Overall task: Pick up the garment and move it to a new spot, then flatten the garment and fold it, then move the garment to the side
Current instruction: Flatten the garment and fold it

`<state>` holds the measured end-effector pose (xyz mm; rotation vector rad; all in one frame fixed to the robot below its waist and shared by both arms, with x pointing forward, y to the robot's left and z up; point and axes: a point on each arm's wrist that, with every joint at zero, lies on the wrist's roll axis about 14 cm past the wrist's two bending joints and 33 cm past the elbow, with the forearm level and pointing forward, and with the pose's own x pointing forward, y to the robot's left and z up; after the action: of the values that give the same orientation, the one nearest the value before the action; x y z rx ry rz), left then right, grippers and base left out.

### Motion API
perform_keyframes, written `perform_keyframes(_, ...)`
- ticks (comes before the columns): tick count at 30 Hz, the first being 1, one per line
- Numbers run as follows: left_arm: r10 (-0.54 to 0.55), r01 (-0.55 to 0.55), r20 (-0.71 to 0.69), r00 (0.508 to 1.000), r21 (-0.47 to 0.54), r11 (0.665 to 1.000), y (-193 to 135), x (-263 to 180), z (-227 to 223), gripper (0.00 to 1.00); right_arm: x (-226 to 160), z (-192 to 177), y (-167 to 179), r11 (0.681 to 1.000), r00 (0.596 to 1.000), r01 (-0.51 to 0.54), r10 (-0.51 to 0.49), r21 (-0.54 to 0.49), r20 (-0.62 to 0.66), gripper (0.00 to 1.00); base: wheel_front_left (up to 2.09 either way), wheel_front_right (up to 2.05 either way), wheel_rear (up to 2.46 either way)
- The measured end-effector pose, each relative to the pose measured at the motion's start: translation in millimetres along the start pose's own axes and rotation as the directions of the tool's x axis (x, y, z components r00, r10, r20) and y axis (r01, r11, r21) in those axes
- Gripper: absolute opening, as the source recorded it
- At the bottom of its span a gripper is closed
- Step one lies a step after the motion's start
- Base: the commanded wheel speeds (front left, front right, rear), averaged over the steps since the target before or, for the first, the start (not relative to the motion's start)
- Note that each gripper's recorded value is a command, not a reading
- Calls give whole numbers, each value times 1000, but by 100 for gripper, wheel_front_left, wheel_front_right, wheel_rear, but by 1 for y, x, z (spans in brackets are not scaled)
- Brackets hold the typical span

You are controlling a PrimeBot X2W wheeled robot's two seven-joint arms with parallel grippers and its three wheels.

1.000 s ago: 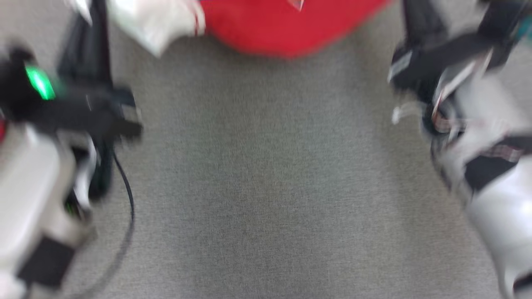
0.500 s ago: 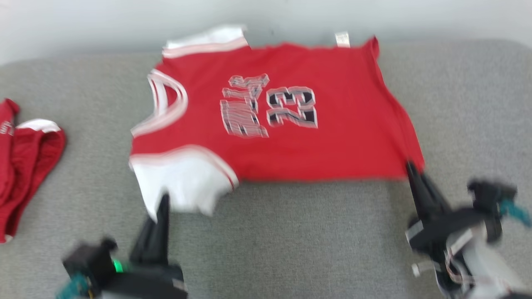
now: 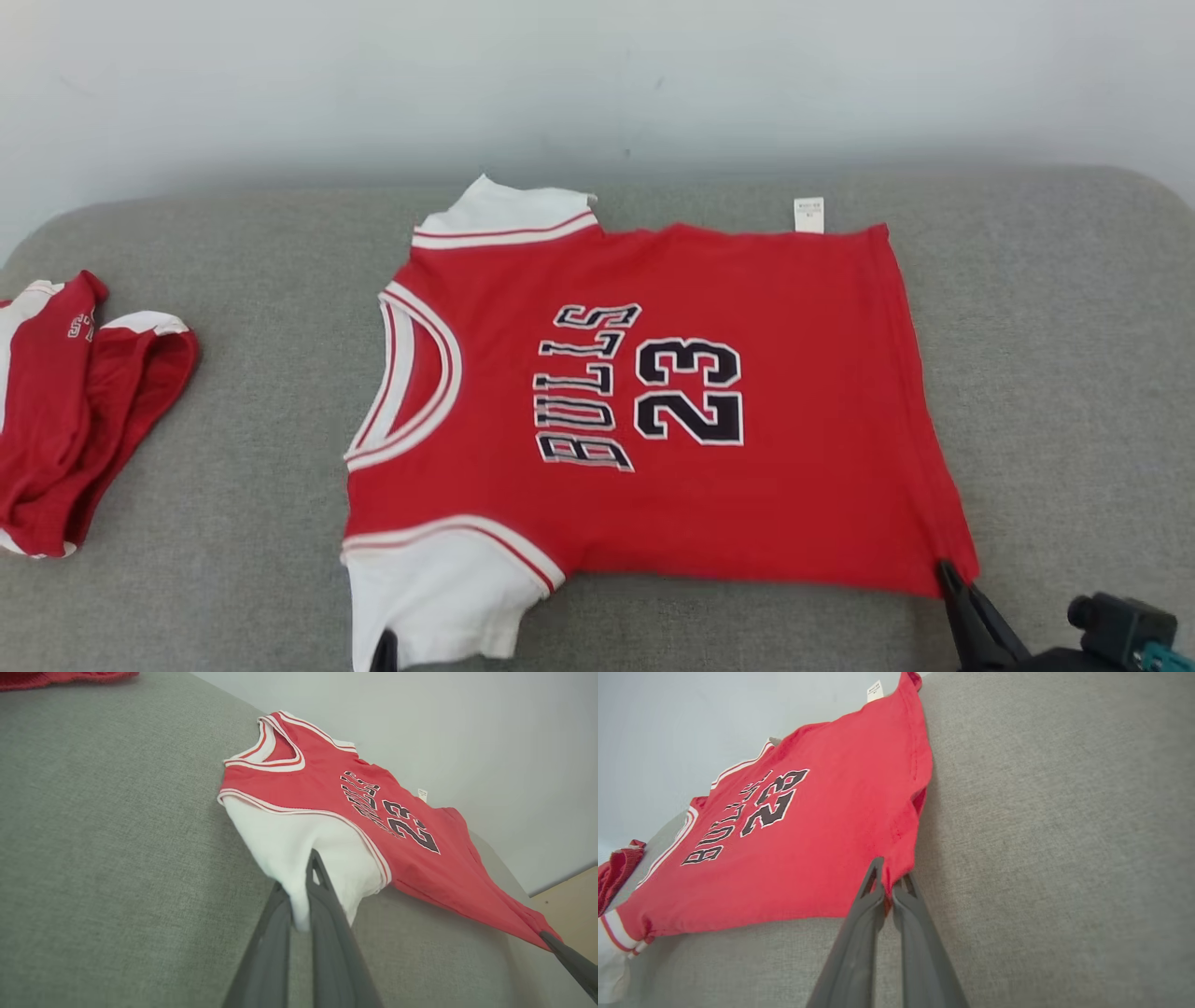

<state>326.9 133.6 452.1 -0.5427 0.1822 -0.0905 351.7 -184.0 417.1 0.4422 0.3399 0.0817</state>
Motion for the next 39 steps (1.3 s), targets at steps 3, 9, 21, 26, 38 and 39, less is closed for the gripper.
perform_keyframes(3, 5, -5, -20, 1000, -13, 1000, 0, -10, -9, 0, -11, -5, -8, 1000, 999, 30, -30, -2, -16, 0, 0, 0, 0)
perform_keyframes(9, 28, -29, -52, 998, -21, 999, 6, -22, -19, 0, -29, -12, -29, 994, 993, 107, -107, 4, -44, 0, 0, 0, 0)
perform_keyframes(21, -72, 73, -33, 997, 48, 996, -10, -1, -9, 0, -24, -2, -7, 996, 996, 84, -83, 26, -28, 0, 0, 0, 0)
perform_keyframes(26, -158, 158, -8, 987, 107, 982, -28, 20, 8, 0, -15, 15, 4, 998, 999, 49, -49, 27, 2, 0, 0, 0, 0)
perform_keyframes(38, -237, 234, -9, 971, 211, 949, -39, 82, 34, 0, 21, 31, -5, 992, 997, 75, -72, 103, -23, 0, 0, 0, 0)
perform_keyframes(39, -233, 230, -11, 972, 216, 949, -37, 87, 35, 0, 24, 30, -7, 991, 997, 80, -77, 112, -32, 0, 0, 0, 0)
